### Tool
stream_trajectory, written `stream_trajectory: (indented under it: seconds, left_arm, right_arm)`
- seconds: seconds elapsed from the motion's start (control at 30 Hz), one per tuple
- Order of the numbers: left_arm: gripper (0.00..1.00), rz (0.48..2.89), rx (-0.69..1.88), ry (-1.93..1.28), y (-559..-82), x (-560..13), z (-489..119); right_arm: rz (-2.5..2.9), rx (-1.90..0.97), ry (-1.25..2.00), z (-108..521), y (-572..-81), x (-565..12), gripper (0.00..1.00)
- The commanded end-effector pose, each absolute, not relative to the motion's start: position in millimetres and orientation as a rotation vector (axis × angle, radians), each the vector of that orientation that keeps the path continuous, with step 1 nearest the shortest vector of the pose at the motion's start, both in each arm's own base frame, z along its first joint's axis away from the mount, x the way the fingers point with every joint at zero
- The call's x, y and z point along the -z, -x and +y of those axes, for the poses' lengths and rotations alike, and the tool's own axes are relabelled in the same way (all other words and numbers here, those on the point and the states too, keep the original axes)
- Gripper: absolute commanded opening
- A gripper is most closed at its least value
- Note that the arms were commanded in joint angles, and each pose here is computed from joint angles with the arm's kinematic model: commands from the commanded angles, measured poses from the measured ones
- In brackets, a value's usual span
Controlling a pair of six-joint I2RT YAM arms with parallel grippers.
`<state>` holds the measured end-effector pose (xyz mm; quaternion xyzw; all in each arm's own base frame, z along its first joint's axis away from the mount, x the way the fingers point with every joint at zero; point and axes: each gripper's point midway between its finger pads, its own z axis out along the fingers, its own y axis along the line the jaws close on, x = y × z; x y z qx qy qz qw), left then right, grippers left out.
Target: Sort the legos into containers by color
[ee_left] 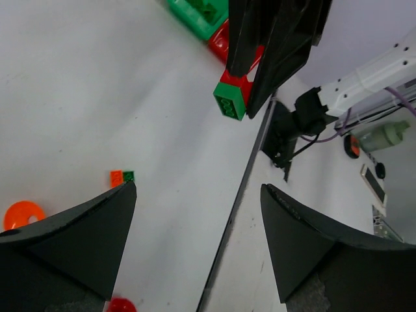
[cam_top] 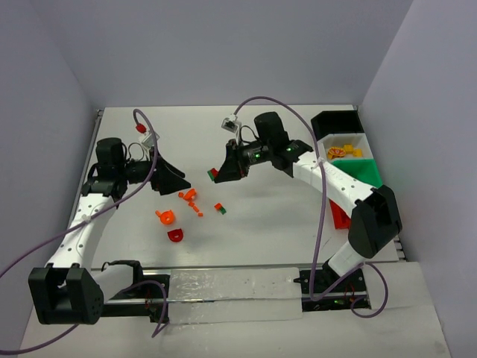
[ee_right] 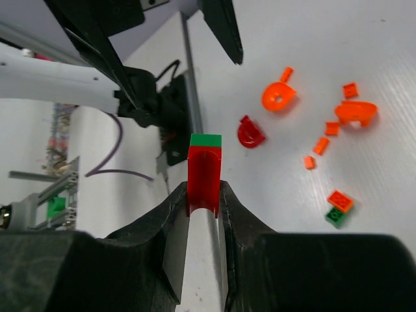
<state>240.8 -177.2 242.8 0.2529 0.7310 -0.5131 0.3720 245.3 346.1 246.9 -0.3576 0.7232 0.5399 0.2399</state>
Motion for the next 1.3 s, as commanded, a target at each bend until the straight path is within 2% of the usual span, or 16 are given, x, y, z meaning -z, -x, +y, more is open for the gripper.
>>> stream_trajectory:
  seconds: [0.0,0.67,0.87,1.17,1.27]
  left_arm:
    - [0.86,1.751,1.421,-0.731,-233,-275,-191]
    - [0.73,1.724,1.535,-0.769,-232,-287,-230]
    - [0.61,1.724,1.557,-0.768,-231,-287,-234]
    - [0.51,1.71,1.584,-0.788,-227,-291,-238]
    - [0.51,1.71,1.587,-0.791,-226,-291,-239]
  right_arm:
    - [1.852,-1.639,1.01,355,-231,-275,0.0]
    - [1.804,-1.704,1.081,361,-212,-286,0.0]
    - [1.803,-1.708,1.081,362,-212,-287,0.0]
    - [1.818,-1.69,1.073,364,-215,-284,0.0]
    - [1.822,-1.686,1.07,365,-217,-283,0.0]
